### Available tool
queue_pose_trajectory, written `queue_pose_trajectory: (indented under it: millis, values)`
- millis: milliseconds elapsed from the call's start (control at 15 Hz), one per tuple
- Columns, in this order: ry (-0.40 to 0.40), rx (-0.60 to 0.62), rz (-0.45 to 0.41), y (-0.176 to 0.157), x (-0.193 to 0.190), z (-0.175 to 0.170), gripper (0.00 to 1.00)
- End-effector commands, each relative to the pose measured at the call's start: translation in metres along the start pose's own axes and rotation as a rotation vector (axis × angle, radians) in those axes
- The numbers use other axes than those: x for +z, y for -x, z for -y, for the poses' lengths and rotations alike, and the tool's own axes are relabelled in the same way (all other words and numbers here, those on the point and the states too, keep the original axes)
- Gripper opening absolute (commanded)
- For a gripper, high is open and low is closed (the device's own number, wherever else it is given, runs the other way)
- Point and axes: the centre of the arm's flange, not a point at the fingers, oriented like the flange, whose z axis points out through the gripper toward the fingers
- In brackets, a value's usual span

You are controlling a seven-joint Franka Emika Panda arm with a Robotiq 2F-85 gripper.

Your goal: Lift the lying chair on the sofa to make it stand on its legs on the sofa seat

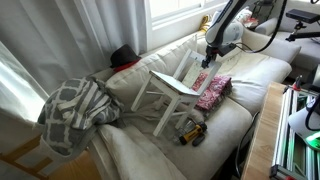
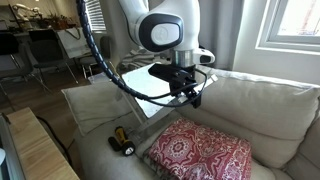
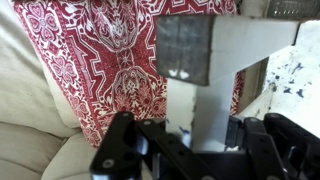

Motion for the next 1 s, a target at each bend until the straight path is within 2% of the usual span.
queue_pose_trajectory:
  millis: [0, 467, 533, 733, 933]
  values:
    - [-0.001, 0.002, -0.006, -0.001, -0.003, 0.001, 0.0]
    - [-0.004, 0.013, -0.021, -0.004, -0.012, 0.001, 0.0]
    - [0.025, -0.009, -0.032, 0.001, -0.021, 0.008, 0.0]
    - [0.091, -0.035, -0.02, 0.01, -0.015, 0.028, 0.0]
    - [0.117, -0.025, -0.047, 0.007, -0.022, 0.047, 0.0]
